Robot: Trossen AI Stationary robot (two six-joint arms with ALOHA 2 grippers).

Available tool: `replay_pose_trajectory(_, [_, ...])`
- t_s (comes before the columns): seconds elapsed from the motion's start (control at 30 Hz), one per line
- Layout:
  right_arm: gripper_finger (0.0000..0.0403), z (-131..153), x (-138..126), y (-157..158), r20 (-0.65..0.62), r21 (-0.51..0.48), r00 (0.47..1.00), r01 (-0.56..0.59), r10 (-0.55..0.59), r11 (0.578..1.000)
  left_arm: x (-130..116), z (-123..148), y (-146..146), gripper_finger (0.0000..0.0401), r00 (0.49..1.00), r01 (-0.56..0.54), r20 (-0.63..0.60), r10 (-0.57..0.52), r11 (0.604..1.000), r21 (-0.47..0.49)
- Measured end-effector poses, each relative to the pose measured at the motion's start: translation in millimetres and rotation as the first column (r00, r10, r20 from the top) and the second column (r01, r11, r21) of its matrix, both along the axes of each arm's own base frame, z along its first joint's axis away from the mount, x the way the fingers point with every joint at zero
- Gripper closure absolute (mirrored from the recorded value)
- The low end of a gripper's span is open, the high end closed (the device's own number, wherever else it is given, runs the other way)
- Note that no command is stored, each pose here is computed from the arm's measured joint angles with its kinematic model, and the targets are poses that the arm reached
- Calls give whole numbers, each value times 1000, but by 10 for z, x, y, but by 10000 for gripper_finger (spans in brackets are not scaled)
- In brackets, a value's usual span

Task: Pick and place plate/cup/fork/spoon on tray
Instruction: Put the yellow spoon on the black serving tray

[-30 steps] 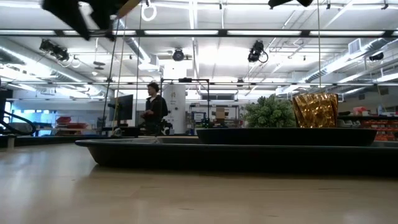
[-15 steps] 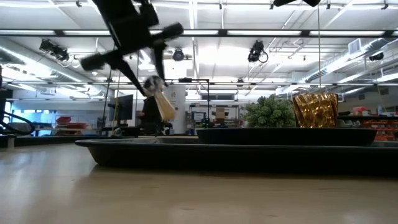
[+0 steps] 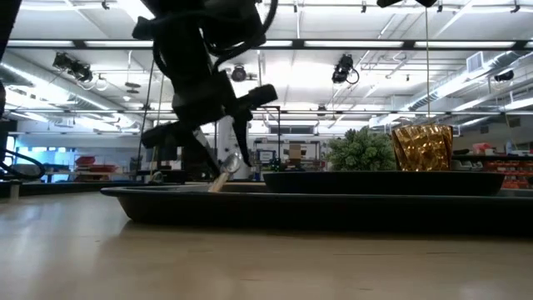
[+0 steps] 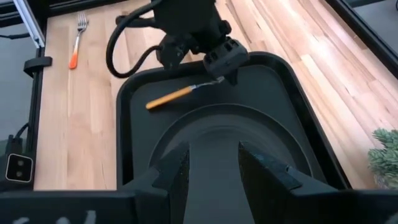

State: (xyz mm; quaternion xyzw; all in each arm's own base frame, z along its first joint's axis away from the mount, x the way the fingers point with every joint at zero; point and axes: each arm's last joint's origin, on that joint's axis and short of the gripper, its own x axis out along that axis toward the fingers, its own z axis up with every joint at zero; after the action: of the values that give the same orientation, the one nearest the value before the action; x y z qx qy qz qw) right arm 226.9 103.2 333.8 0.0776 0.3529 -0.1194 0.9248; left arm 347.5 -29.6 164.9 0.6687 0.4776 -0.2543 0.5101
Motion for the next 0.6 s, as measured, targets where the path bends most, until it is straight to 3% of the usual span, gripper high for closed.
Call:
replay_pose_trajectory(0.37, [261, -3, 0, -6, -5, 1, 1000, -1, 1, 1000, 74, -47, 14, 193, 995, -67, 74, 69, 997, -36])
replay_pose_trajectory(0.6, [261, -4, -34, 68, 3, 51, 1000, 9, -9, 999, 4, -78, 239, 199, 996, 21, -91, -13, 996, 89])
